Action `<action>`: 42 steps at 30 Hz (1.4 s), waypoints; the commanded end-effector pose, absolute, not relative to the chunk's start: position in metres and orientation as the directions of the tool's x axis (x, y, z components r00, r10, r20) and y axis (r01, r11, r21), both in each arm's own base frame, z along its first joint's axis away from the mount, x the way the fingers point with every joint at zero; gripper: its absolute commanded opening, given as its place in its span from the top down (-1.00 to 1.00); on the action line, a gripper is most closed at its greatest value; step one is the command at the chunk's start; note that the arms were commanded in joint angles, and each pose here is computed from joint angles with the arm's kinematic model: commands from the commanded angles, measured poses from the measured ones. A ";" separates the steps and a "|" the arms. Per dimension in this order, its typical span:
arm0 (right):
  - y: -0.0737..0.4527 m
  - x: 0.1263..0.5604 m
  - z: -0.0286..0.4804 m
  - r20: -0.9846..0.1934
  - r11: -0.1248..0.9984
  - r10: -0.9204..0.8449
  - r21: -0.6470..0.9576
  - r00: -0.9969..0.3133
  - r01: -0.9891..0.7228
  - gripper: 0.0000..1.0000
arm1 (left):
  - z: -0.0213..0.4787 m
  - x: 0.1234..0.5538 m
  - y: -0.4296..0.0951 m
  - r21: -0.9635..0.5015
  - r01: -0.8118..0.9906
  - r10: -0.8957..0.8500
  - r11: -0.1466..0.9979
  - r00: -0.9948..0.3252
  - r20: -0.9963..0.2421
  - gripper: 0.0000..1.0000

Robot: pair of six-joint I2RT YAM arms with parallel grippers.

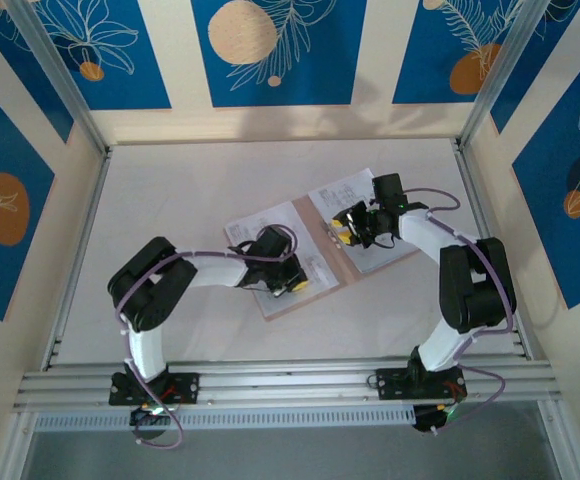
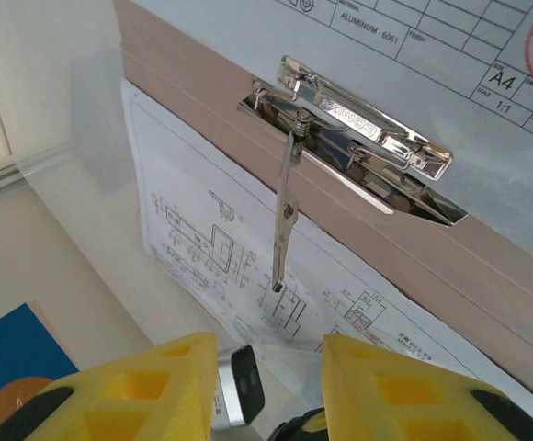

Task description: Put the files into the folder

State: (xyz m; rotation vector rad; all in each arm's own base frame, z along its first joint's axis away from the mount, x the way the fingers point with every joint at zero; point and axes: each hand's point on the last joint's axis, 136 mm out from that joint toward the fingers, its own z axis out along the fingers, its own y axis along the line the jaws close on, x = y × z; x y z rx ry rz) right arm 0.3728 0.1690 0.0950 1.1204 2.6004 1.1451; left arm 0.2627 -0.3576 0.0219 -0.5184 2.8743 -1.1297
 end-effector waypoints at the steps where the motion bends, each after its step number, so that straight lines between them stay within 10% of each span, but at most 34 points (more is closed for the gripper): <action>1: 0.170 0.382 0.094 0.202 0.433 0.667 0.679 -0.717 0.593 0.32 | 0.004 0.250 -0.361 -0.624 -0.302 -0.275 0.721 -0.951 0.143 1.00; 42: 0.170 0.401 0.080 0.212 0.433 0.663 0.674 -0.718 0.598 0.64 | 0.004 0.253 -0.373 -0.628 -0.283 -0.250 0.725 -0.958 0.143 1.00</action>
